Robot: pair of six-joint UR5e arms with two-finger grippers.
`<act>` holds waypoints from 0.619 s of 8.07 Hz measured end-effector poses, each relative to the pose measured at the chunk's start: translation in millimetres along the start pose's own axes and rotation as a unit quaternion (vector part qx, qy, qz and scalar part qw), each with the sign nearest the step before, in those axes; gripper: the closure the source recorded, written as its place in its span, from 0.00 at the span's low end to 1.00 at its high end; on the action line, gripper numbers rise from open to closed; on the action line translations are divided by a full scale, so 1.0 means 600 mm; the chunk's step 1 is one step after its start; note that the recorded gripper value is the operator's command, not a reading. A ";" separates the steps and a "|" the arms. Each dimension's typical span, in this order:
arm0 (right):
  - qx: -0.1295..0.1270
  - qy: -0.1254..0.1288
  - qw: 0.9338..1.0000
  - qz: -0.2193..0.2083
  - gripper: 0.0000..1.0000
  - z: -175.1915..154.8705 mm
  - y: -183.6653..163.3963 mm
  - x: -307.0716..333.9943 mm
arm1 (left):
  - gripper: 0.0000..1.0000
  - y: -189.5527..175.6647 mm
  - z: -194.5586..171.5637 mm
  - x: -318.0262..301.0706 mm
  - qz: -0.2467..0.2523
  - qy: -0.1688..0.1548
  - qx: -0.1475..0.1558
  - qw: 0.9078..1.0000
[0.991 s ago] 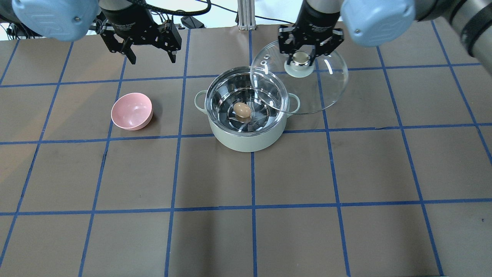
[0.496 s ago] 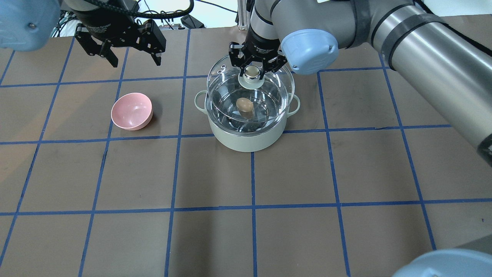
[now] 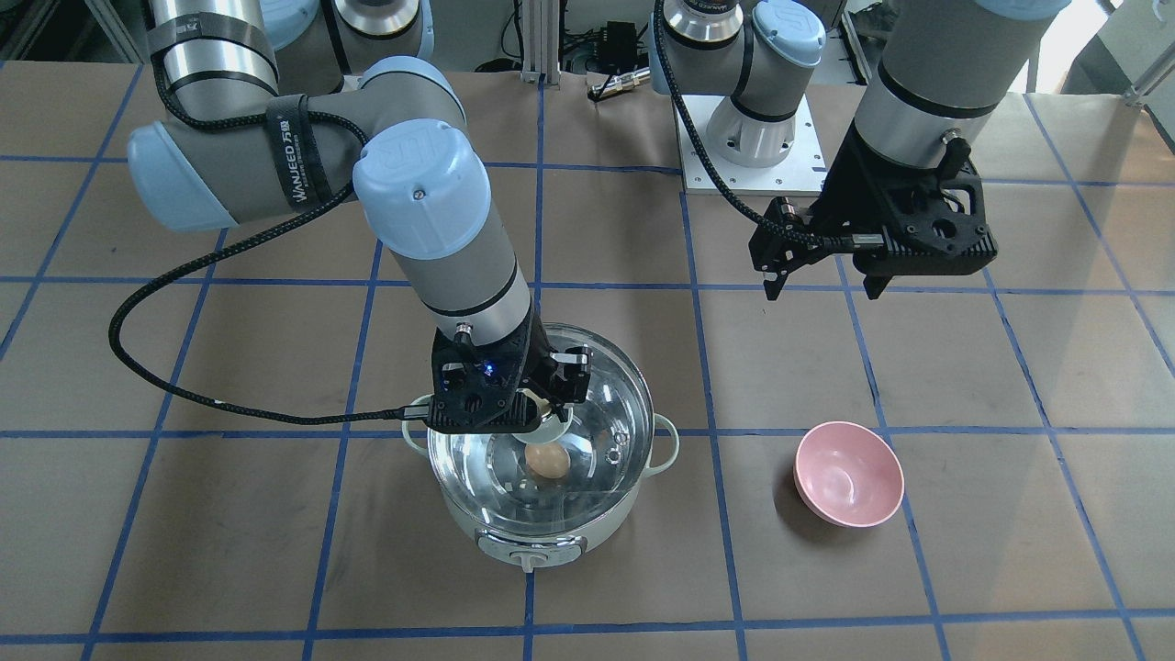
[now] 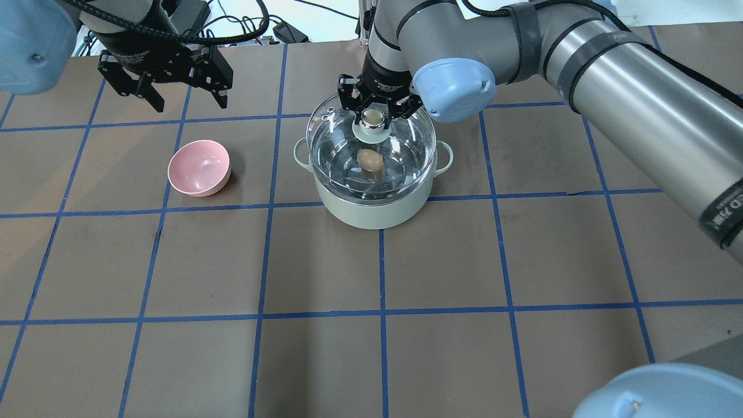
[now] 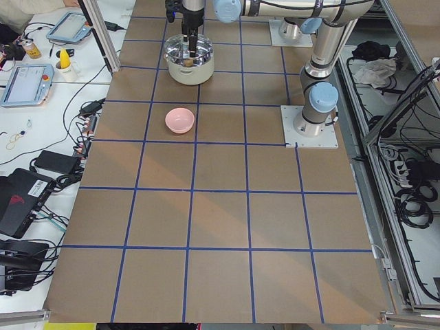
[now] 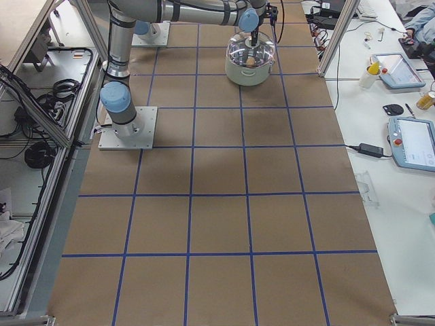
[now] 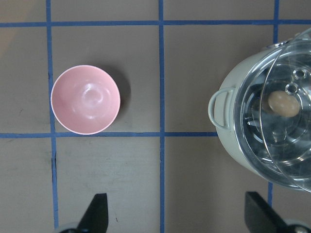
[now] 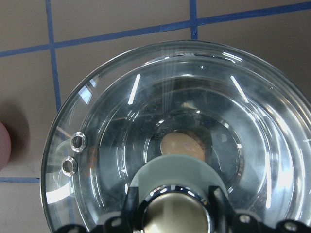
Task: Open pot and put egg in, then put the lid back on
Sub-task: 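Carry the glass lid over the pot with the right gripper while the left gripper withdraws, then lower the glass lid onto the pot with the right gripper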
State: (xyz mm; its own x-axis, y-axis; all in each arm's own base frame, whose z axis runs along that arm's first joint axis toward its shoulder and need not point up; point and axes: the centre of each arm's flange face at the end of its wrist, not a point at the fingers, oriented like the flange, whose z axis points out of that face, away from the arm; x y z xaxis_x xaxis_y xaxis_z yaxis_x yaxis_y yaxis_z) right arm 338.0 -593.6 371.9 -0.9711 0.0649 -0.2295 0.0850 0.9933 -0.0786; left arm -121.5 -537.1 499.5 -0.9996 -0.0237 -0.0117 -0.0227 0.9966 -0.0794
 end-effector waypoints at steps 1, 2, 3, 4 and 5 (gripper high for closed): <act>-0.004 0.001 1.000 0.001 1.00 0.007 0.003 0.001 | 0.00 0.012 0.008 -0.001 0.000 -0.001 -0.004 1.000; -0.008 0.003 1.000 0.002 1.00 0.012 0.006 0.003 | 0.00 0.021 0.014 -0.003 0.002 -0.003 -0.007 1.000; -0.010 0.004 1.000 0.002 0.98 0.016 0.008 0.004 | 0.00 0.026 0.018 -0.004 0.004 -0.005 -0.009 1.000; -0.012 0.004 1.000 0.002 0.92 0.019 0.008 0.005 | 0.00 0.027 0.025 -0.004 0.004 -0.007 -0.013 1.000; -0.012 0.005 1.000 0.002 0.83 0.020 0.009 0.005 | 0.00 0.027 0.031 -0.005 0.005 -0.007 -0.016 1.000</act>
State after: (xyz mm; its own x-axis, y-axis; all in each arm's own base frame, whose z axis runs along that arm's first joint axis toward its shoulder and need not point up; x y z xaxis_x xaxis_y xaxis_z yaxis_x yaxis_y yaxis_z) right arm 338.1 -589.5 359.0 -0.9727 0.0704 -0.2209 0.0841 0.9950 -0.0534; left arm -118.9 -522.2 479.9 -0.9995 -0.0150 -0.0265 -0.0138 0.9988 -0.0463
